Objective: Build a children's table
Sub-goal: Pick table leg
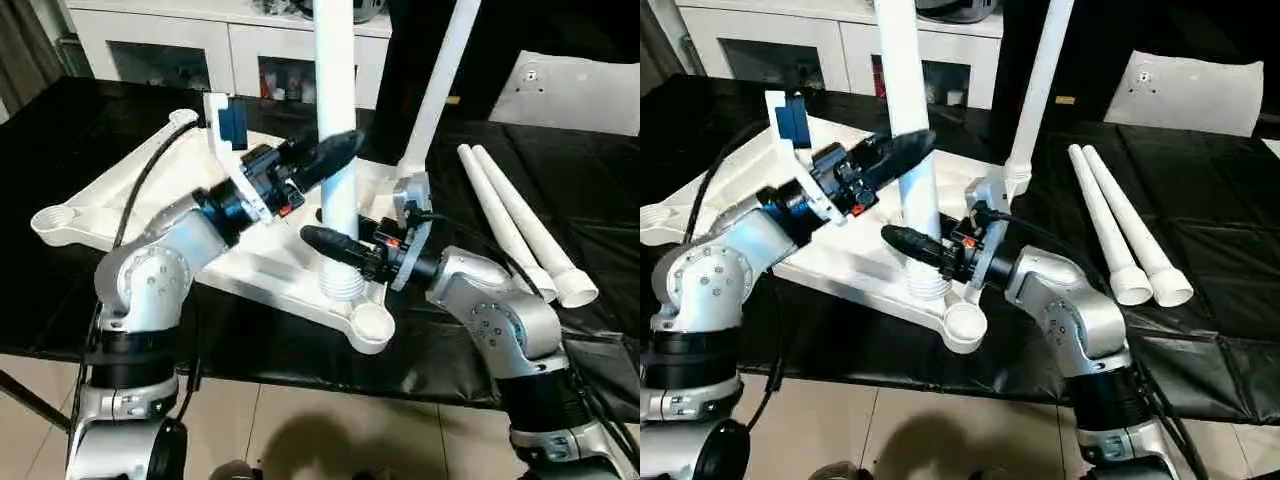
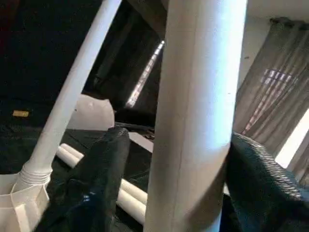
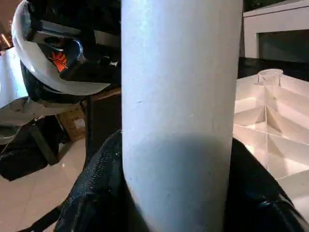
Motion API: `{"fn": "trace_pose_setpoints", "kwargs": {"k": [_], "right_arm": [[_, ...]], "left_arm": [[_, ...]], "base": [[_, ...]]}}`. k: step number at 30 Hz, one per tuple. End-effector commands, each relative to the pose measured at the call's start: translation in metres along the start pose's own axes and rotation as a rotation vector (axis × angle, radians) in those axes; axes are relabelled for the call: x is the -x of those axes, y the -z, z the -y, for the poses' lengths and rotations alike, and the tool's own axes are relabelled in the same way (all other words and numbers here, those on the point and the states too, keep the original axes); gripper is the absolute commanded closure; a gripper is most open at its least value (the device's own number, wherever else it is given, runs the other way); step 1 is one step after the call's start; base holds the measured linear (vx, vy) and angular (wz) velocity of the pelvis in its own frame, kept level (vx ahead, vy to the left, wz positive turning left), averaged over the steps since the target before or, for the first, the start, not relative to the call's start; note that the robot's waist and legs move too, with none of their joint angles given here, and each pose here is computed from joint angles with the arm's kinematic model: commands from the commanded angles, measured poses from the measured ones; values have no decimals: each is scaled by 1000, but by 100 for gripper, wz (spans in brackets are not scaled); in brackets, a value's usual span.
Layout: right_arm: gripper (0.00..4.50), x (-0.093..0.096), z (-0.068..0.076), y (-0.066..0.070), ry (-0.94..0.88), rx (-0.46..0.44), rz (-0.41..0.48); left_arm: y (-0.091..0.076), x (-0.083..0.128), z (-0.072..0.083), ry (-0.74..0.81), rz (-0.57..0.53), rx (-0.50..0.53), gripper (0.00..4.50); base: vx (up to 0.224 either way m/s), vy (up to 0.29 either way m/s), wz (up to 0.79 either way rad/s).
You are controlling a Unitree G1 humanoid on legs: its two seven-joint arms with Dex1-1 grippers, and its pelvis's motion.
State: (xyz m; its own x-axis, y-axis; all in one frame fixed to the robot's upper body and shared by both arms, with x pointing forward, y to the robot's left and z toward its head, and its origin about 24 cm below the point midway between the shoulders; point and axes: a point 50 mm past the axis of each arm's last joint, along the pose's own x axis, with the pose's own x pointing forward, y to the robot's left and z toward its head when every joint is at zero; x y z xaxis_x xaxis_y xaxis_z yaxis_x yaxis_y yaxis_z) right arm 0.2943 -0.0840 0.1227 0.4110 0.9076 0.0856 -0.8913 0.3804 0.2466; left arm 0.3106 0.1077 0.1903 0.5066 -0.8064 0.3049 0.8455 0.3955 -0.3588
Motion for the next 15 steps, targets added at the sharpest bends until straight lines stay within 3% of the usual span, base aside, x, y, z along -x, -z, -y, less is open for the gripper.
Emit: {"fn": "trace_pose_setpoints", "kwargs": {"k": [1,6,12,15], "right_arm": [[260,3,-1,-9,-9,32,28],[260,4,-1,-7,-14,43,5],[260,4,0,-8,-13,46,4],[260,5,0,-8,-12,48,3]], "left_arm": [[1,2,-2,-20,-18,-21,164],[3,2,0,8,-33,-25,193],[4,2,0,6,-45,-39,262],[3,2,-1,6,-39,-41,265]], "base": [[0,0,0],[0,0,0],[0,0,0],[0,0,0]]}}
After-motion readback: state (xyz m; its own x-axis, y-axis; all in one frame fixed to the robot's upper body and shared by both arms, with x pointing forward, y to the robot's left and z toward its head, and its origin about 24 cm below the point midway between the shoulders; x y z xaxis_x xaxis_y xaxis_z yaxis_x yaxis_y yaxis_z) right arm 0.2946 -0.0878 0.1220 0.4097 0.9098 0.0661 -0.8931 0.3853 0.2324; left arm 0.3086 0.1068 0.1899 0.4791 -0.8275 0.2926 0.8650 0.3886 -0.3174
